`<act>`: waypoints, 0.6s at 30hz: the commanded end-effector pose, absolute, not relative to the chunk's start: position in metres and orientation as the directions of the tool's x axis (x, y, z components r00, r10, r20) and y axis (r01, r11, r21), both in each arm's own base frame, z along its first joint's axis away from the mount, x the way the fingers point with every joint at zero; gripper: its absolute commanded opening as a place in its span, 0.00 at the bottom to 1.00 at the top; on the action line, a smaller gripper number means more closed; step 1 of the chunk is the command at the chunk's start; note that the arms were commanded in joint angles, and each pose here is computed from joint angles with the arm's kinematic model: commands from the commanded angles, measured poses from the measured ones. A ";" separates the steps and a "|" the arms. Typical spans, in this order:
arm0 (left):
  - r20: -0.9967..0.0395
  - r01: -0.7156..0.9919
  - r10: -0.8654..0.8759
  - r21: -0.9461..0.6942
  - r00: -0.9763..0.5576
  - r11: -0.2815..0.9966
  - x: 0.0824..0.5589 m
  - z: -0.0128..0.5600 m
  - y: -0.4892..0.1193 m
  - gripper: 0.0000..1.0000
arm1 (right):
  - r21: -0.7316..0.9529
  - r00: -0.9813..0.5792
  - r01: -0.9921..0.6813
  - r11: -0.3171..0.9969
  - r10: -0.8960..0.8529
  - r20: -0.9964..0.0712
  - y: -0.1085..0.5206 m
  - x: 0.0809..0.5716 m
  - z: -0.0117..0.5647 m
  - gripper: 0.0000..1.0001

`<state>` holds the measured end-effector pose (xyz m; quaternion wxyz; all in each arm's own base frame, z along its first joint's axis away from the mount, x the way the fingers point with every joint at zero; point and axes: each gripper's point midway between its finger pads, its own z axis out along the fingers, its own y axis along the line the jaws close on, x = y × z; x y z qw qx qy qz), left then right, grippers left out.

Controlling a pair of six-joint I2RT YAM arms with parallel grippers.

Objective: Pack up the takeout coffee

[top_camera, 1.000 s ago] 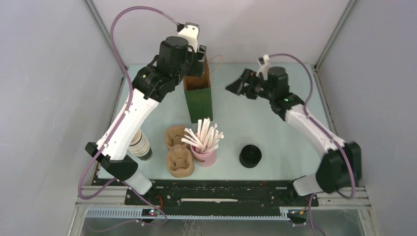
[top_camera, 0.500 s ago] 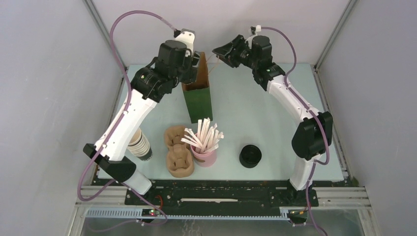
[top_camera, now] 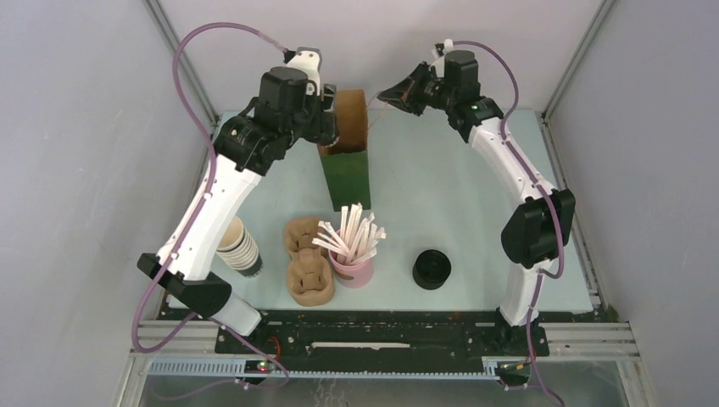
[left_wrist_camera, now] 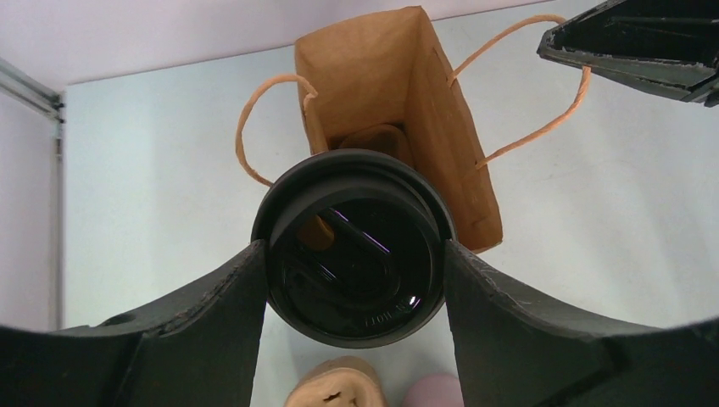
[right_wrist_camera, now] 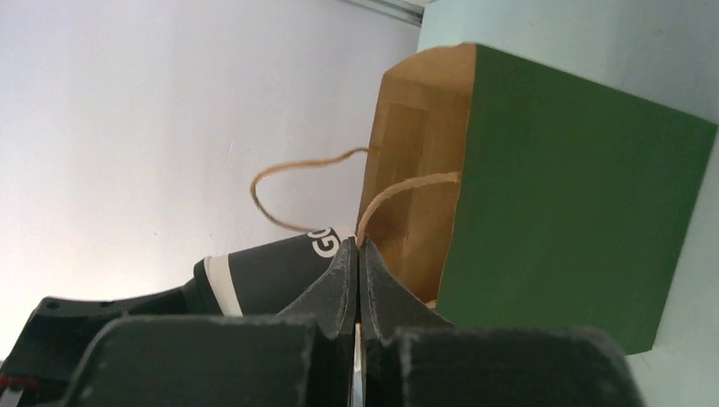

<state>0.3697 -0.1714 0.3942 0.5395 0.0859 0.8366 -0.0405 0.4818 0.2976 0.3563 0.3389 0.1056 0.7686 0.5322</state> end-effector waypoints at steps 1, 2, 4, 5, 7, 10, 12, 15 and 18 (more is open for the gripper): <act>-0.924 0.240 -0.034 -0.134 -0.380 0.962 0.368 0.421 -0.186 0.30 | 0.836 -0.730 -0.358 0.416 0.434 -0.529 0.273 0.447 0.403 0.00; -0.918 0.249 -0.051 -0.160 -0.393 0.955 0.367 0.420 -0.191 0.30 | 0.810 -0.715 -0.386 0.442 0.411 -0.565 0.266 0.440 0.406 0.00; -0.911 0.300 -0.067 -0.203 -0.408 0.932 0.362 0.425 -0.202 0.30 | 0.741 -0.671 -0.445 0.503 0.361 -0.648 0.254 0.427 0.412 0.00; -0.909 0.314 -0.076 -0.219 -0.409 0.924 0.360 0.429 -0.205 0.30 | 0.709 -0.651 -0.474 0.523 0.334 -0.681 0.249 0.420 0.415 0.00; -0.904 0.333 -0.085 -0.240 -0.418 0.912 0.356 0.433 -0.209 0.30 | 0.662 -0.622 -0.509 0.550 0.296 -0.725 0.241 0.408 0.423 0.00; -0.902 0.374 -0.113 -0.284 -0.417 0.883 0.349 0.446 -0.216 0.30 | 0.601 -0.586 -0.534 0.595 0.253 -0.770 0.226 0.395 0.436 0.00; -0.902 0.419 -0.126 -0.311 -0.412 0.853 0.344 0.454 -0.225 0.30 | 0.564 -0.569 -0.546 0.619 0.220 -0.792 0.220 0.389 0.440 0.00; -0.905 0.480 -0.127 -0.329 -0.406 0.813 0.338 0.461 -0.235 0.30 | 0.532 -0.567 -0.590 0.607 0.158 -0.808 0.223 0.382 0.433 0.00; -0.900 0.494 -0.130 -0.343 -0.416 0.799 0.337 0.458 -0.240 0.30 | 0.542 -0.604 -0.635 0.550 0.083 -0.793 0.234 0.377 0.409 0.00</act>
